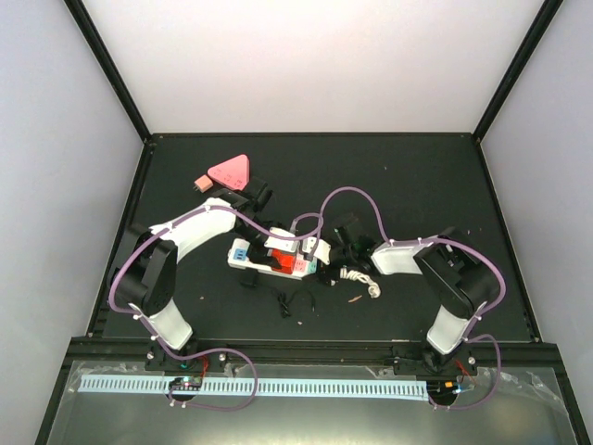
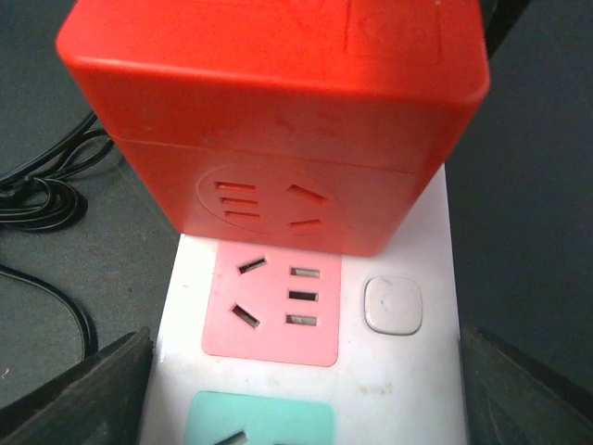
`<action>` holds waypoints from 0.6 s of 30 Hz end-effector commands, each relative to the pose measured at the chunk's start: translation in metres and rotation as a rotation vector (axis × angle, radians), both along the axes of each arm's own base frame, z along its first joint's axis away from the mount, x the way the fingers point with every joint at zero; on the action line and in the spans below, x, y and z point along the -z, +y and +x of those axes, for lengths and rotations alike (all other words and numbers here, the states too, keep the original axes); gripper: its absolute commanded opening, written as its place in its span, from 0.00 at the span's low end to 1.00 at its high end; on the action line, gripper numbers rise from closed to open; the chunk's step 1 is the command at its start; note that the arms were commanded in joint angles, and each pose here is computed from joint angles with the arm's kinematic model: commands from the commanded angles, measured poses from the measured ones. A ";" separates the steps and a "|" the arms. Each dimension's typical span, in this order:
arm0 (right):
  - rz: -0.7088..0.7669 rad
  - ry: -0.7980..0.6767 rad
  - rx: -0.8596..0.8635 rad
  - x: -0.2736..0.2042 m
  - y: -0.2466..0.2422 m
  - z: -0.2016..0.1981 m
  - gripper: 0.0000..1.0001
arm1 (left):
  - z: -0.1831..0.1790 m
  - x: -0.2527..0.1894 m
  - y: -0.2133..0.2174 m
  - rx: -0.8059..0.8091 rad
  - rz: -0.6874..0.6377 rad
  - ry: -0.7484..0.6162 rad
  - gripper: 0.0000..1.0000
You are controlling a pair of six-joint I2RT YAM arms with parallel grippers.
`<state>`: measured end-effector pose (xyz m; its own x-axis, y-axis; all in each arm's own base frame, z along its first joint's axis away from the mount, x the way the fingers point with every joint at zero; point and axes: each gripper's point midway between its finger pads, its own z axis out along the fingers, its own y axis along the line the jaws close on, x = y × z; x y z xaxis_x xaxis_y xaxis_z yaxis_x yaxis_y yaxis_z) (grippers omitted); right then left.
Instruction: Pull the plug off the socket
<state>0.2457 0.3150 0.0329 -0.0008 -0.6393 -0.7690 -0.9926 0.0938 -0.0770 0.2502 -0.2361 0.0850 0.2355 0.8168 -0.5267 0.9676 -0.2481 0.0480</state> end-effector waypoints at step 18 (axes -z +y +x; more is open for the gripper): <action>-0.064 0.000 0.007 0.011 0.002 0.013 0.26 | -0.007 -0.051 -0.013 -0.042 -0.162 0.074 0.28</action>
